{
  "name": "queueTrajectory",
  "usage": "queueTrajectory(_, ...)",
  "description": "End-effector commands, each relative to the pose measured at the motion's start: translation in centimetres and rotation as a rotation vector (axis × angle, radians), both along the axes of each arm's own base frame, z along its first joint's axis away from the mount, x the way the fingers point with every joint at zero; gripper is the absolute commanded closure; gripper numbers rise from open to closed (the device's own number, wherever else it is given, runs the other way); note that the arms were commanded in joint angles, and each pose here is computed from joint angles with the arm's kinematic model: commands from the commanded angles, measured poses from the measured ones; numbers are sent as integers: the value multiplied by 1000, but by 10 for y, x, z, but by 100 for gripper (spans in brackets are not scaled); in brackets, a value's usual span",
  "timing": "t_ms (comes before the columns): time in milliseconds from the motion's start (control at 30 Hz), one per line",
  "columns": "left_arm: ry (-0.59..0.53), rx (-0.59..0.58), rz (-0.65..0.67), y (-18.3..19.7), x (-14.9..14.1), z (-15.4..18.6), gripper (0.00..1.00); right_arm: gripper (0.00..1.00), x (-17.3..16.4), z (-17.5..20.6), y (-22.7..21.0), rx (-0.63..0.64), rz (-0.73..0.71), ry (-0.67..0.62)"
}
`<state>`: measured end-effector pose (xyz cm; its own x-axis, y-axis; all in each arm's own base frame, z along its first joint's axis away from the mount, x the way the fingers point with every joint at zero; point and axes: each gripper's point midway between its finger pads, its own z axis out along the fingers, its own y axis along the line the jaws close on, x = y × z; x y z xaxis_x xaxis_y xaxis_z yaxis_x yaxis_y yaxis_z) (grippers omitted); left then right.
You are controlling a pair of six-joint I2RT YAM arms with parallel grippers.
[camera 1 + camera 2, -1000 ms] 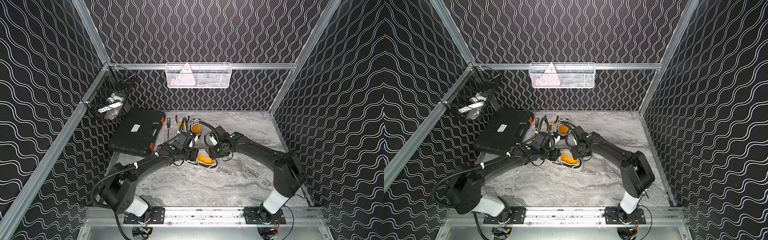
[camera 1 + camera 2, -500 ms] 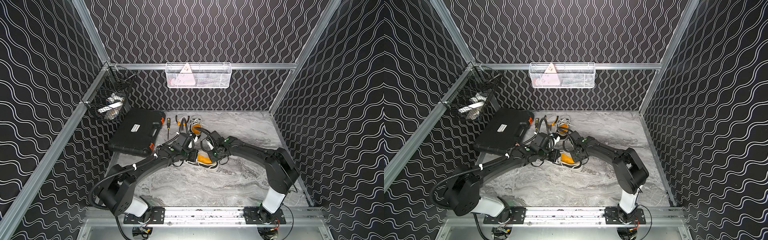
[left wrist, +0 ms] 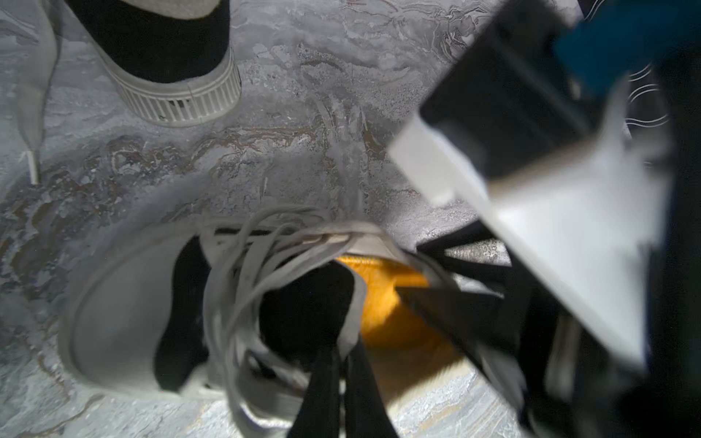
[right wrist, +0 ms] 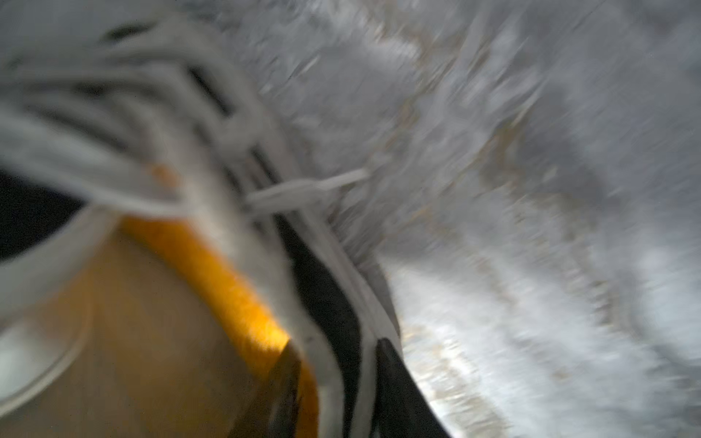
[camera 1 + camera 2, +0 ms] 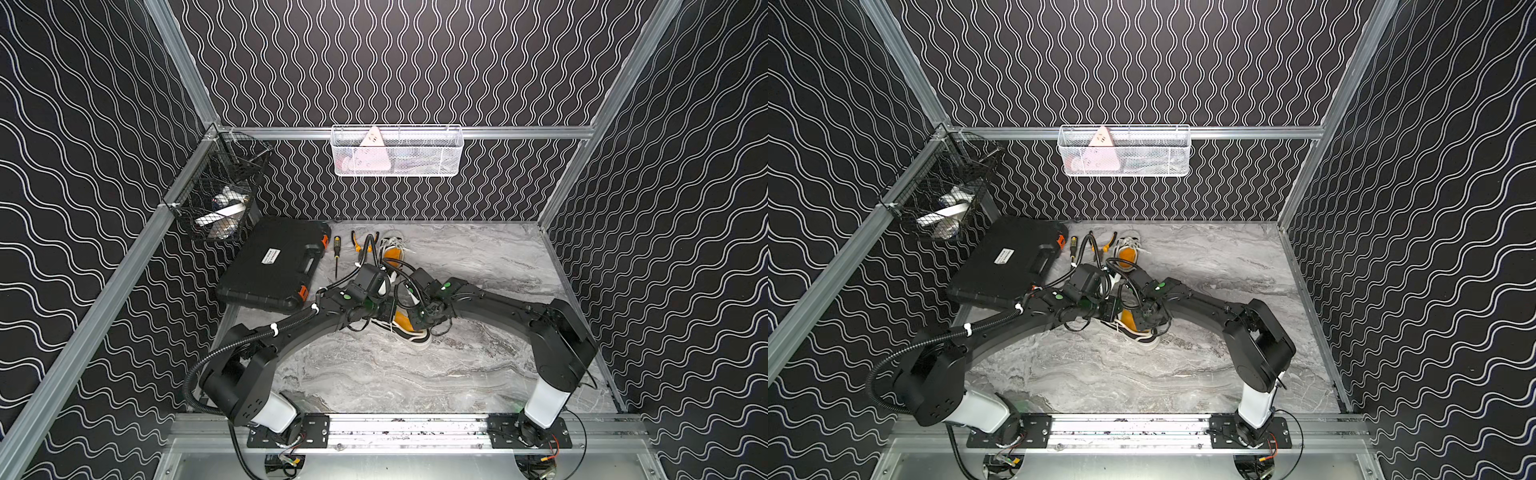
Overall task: Insert the insole into the shoe
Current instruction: Insert the insole into the shoe, then move the shoe to the center of the board.
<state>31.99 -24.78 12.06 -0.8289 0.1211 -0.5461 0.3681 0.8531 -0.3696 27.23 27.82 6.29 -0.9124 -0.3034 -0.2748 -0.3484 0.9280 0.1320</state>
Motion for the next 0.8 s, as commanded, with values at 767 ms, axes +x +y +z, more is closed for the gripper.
queueTrajectory(767,-42,6,-43,0,-2,8,100,67,45,0,20,176,-141,-10)
